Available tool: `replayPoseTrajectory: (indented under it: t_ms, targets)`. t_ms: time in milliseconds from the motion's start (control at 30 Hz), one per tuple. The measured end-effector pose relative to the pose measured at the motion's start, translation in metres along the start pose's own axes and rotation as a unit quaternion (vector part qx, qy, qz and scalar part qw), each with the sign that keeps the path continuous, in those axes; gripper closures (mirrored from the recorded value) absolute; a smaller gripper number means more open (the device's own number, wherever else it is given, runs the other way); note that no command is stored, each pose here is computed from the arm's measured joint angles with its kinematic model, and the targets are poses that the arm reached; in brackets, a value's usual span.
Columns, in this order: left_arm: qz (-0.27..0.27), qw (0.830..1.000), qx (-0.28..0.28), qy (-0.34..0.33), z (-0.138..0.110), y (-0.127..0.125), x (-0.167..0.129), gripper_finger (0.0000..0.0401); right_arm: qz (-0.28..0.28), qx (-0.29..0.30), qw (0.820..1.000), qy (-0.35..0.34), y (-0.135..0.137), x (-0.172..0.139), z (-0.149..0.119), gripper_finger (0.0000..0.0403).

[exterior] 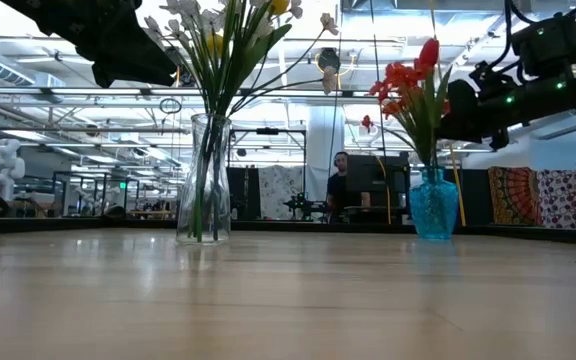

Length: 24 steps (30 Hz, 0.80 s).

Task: Sort flowers into vase by color
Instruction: Put the red flower into the blue flower vase, then return to Home Position

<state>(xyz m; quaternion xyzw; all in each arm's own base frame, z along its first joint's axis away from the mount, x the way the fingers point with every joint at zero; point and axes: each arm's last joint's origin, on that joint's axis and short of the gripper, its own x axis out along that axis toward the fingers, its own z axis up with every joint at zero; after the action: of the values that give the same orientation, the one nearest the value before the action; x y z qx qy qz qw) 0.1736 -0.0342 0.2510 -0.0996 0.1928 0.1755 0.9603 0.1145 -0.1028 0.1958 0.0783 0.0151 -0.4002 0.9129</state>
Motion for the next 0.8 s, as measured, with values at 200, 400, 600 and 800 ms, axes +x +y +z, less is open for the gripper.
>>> replayPoseTrajectory:
  t_ms: [200, 400, 600, 800]
  targets:
    - [0.0, 1.0, 0.0, 0.0, 0.0, 0.0, 0.0, 0.0251, -0.026, -0.002, 1.0, 0.003, -0.001, -0.009, 0.013, 0.0295]
    - [0.0, 1.0, 0.002, 0.002, 0.0, 0.0, 0.0, 0.0251, -0.034, -0.013, 0.997, 0.067, 0.002, -0.017, 0.035, 0.0295]
    - [0.001, 1.0, 0.002, 0.002, 0.0, 0.0, 0.0, 0.0251, -0.019, 0.003, 0.99, 0.143, 0.005, -0.026, 0.051, 0.0295]
    - [0.0, 1.0, 0.002, 0.002, 0.0, 0.0, 0.0, 0.0251, -0.012, 0.024, 0.981, 0.191, 0.007, -0.037, 0.068, 0.0295]
